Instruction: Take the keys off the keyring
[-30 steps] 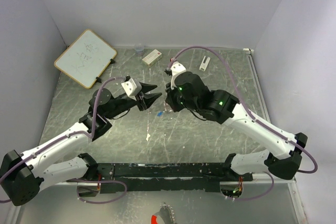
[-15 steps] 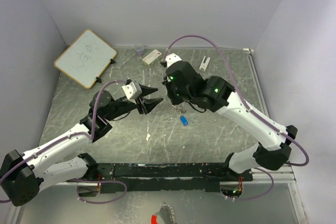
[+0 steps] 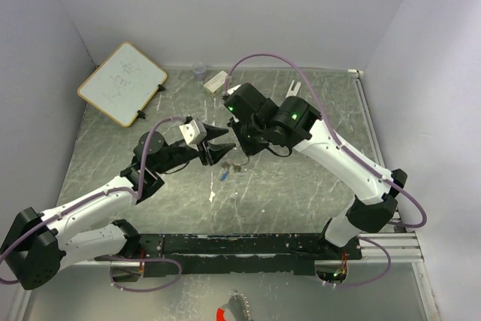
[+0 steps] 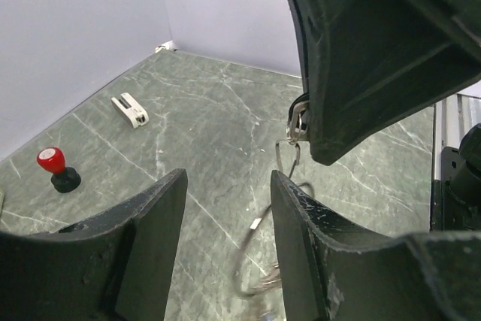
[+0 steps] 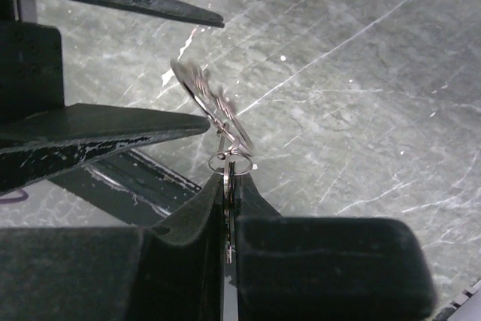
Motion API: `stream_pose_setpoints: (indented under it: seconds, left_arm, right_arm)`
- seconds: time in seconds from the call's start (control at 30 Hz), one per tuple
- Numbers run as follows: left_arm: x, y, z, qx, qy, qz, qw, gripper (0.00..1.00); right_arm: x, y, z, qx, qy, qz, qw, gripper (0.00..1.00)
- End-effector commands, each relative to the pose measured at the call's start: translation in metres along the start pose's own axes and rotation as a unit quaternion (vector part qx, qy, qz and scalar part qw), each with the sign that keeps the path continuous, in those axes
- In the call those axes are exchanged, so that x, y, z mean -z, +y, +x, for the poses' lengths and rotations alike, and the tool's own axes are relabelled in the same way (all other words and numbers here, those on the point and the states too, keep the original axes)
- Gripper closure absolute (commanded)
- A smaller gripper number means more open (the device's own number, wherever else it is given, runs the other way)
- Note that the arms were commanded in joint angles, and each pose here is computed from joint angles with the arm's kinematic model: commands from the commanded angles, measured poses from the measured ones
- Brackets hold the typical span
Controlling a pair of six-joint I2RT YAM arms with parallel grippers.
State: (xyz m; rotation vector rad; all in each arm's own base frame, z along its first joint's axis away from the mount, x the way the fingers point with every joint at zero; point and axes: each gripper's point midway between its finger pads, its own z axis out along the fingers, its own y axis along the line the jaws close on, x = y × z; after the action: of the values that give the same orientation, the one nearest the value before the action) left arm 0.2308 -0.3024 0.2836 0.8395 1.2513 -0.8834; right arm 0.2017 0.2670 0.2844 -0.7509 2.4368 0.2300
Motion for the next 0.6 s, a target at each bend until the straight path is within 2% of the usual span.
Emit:
stream_pose_setpoints:
  seconds: [0.0, 0.17, 0.43, 0.57]
  left_arm:
    - [-0.001, -0.011, -0.005, -0.015, -0.025, 0.03, 0.999, 0.4]
    - [0.002, -0.028, -0.008, -0.033, -0.046, 0.078, 0.995, 0.4]
    - [0.014, -0.068, -0.009, -0.066, -0.085, 0.193, 0.975, 0.39]
    - [0.014, -0.067, -0.01, -0.07, -0.1, 0.191, 0.974, 0.39]
  right_arm:
    - [0.017, 0.006, 0.006, -0.005, 0.005, -0.029, 1.0, 1.0]
    - [0.012, 0.004, 0.011, -0.001, 0.014, -0.021, 1.0, 1.0]
    - [0.014, 0.003, 0.012, 0.004, 0.013, -0.024, 1.0, 1.0]
    - [0.016, 0.002, 0.012, 0.006, 0.009, -0.024, 1.0, 1.0]
